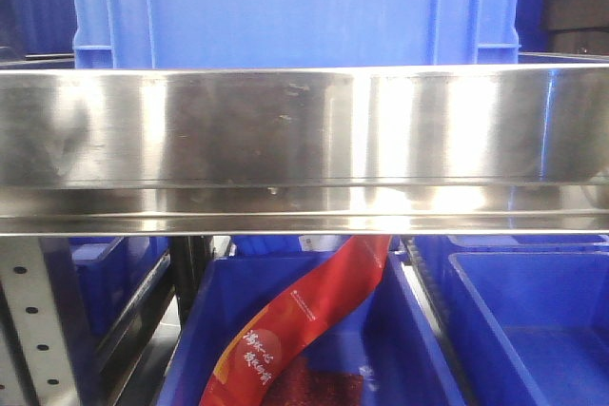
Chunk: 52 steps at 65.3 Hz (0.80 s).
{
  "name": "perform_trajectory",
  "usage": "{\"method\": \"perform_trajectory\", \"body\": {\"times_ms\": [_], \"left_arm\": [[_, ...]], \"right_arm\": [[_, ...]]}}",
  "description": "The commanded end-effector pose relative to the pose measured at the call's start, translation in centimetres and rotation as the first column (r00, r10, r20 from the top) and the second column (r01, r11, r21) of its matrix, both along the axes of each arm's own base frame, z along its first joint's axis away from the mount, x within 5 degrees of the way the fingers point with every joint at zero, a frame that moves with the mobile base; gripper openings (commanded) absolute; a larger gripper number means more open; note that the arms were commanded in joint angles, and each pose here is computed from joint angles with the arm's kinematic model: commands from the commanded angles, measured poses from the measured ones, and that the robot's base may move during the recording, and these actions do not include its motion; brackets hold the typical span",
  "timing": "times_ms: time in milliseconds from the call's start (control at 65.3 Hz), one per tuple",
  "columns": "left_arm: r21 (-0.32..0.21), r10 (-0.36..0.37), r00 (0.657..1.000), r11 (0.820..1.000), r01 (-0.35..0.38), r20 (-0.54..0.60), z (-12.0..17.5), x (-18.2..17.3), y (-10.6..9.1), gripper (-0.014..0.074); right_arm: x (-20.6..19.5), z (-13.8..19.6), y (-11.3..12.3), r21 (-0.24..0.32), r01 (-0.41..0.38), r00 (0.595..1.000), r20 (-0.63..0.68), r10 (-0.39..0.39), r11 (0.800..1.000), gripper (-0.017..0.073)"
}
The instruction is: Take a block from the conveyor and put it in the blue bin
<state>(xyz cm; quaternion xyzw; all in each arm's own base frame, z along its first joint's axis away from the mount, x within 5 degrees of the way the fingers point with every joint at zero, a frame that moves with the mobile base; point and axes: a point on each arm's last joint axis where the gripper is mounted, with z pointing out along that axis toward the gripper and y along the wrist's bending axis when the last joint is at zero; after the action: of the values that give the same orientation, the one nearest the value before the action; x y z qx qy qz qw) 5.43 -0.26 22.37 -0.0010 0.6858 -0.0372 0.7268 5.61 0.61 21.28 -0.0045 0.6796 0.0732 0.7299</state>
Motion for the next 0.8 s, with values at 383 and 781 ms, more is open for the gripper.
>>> {"method": "perform_trajectory", "body": {"times_ms": [383,781], "left_arm": [[0.0,0.026,0.999,1.0,-0.026,0.044,-0.91,0.17,0.13,-0.0111],[-0.004,0.026,0.998,1.0,-0.026,0.055,-0.81,0.16,0.13,-0.0111]], "right_arm": [[-0.03,0.11,-0.06,-0.006,0.009,1.0,0.02,-0.009,1.0,-0.016],[-0.03,0.11,-0.06,-0.006,0.009,1.0,0.02,-0.009,1.0,-0.016]]}}
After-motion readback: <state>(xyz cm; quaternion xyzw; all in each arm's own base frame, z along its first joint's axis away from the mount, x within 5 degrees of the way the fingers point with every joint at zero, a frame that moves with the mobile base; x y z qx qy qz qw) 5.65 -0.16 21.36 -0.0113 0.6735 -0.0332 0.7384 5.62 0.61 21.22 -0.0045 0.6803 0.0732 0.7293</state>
